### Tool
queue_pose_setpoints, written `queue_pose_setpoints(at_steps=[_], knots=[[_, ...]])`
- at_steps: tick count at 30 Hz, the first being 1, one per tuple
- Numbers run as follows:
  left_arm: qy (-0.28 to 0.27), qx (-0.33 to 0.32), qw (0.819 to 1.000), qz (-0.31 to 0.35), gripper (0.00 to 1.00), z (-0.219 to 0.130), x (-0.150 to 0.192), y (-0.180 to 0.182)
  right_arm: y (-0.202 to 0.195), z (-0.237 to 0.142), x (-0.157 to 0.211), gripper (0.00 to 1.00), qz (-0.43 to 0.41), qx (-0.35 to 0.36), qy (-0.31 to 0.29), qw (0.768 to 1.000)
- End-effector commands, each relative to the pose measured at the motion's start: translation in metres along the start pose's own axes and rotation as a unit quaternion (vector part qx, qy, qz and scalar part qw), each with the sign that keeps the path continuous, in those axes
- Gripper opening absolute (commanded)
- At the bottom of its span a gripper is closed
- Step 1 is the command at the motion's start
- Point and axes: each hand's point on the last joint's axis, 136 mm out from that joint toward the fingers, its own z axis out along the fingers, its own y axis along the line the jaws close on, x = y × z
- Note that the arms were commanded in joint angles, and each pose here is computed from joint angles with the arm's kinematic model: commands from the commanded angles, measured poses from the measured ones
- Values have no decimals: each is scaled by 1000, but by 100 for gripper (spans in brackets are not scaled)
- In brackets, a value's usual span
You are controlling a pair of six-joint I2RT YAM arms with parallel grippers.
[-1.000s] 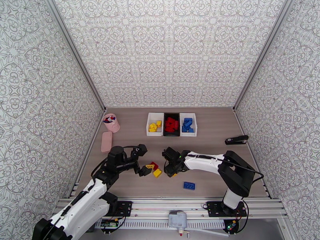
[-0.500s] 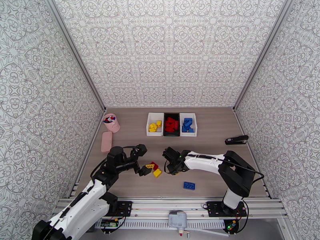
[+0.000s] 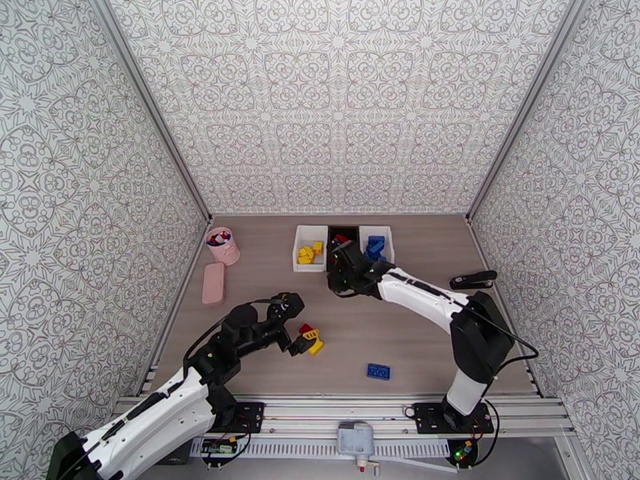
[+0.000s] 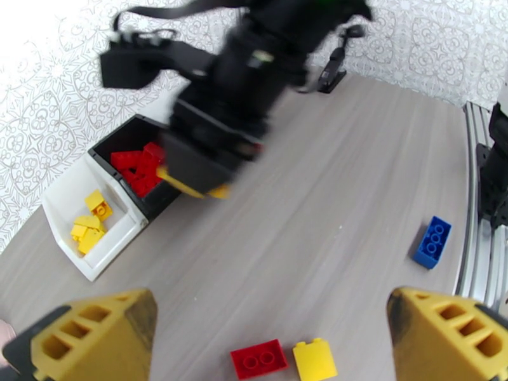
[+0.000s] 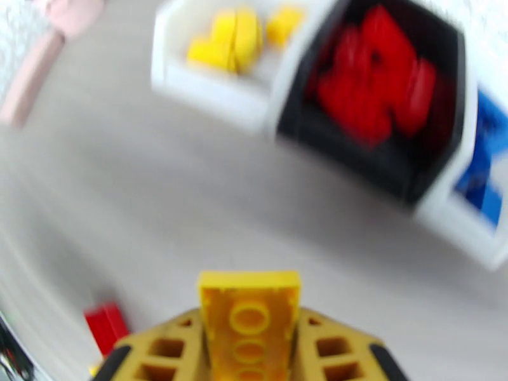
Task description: Sort the legos into containers by color
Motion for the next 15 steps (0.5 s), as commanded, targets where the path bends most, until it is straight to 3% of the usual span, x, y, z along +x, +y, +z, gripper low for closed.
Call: queue_pose_setpoints(at_steps=[1,7,15], knots=[[-1,-40,999,-25,100,2,3,7,4,26,-43,24,-21,-21,-43,999],[7,-45,998,-44,100,2,13,-4,7,72,-86,24,-50,-18,-63,997],[22,-50,996,-66,100,3,27,-10,2,126,-109,26,-51,-11,-67,996]])
